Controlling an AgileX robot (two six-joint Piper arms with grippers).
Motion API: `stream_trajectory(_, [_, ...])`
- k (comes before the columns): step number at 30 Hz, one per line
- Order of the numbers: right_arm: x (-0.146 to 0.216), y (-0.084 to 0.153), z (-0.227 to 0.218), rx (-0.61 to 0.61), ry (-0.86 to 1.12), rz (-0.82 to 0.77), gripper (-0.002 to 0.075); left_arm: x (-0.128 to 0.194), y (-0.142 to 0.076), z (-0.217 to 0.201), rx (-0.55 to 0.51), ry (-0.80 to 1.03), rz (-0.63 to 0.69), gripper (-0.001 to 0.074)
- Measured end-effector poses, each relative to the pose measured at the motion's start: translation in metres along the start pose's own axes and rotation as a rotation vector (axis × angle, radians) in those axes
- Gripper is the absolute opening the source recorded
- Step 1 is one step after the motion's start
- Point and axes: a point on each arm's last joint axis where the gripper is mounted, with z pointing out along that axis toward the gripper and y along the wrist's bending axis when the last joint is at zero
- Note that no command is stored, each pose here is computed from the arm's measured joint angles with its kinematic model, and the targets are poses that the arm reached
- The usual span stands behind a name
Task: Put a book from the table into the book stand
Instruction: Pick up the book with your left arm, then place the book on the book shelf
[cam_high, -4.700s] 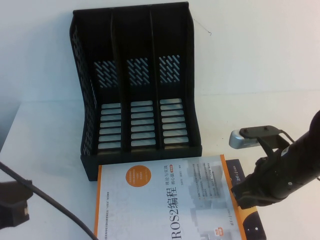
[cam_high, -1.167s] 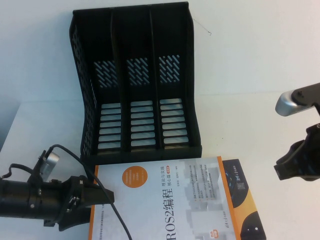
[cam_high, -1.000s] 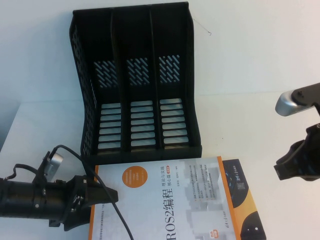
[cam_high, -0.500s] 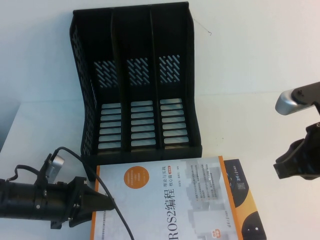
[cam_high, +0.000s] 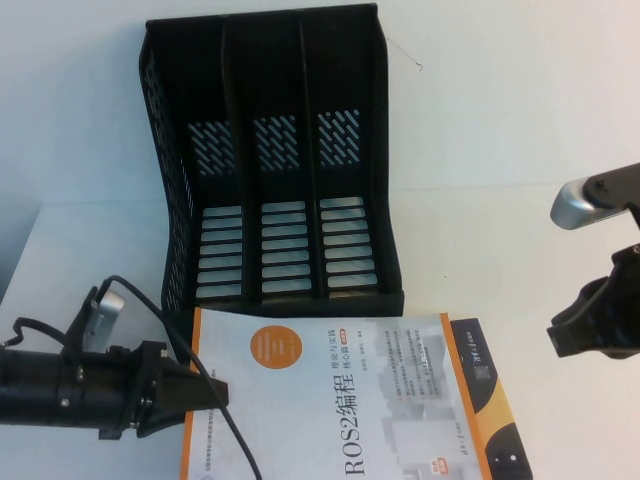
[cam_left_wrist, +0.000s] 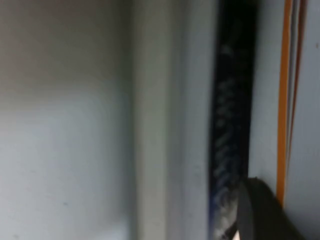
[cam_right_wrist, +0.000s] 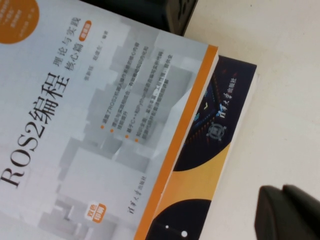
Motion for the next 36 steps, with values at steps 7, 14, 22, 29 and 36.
stream_trajectory(7, [0.000, 0.000, 0.000, 0.000, 0.000, 0.000, -0.0001, 0.014, -0.041, -0.025, -0.051, -0.013, 0.161, 0.0108])
stream_trajectory(14, [0.001, 0.000, 0.000, 0.000, 0.002, 0.002, -0.0001, 0.038, -0.085, -0.050, -0.074, -0.041, 0.302, 0.0108])
stream_trajectory(22, [0.001, 0.000, 0.000, 0.000, 0.002, 0.018, -0.0001, 0.042, -0.159, -0.098, -0.221, -0.122, 0.470, 0.0107])
stream_trajectory(29, [0.001, 0.000, 0.000, 0.000, 0.002, 0.020, -0.0001, 0.035, -0.216, -0.138, -0.366, -0.240, 0.552, 0.0107])
stream_trajectory(36, [0.006, -0.002, 0.006, 0.005, 0.004, 0.027, -0.0001, 0.034, -0.257, -0.160, -0.362, -0.378, 0.595, 0.0107])
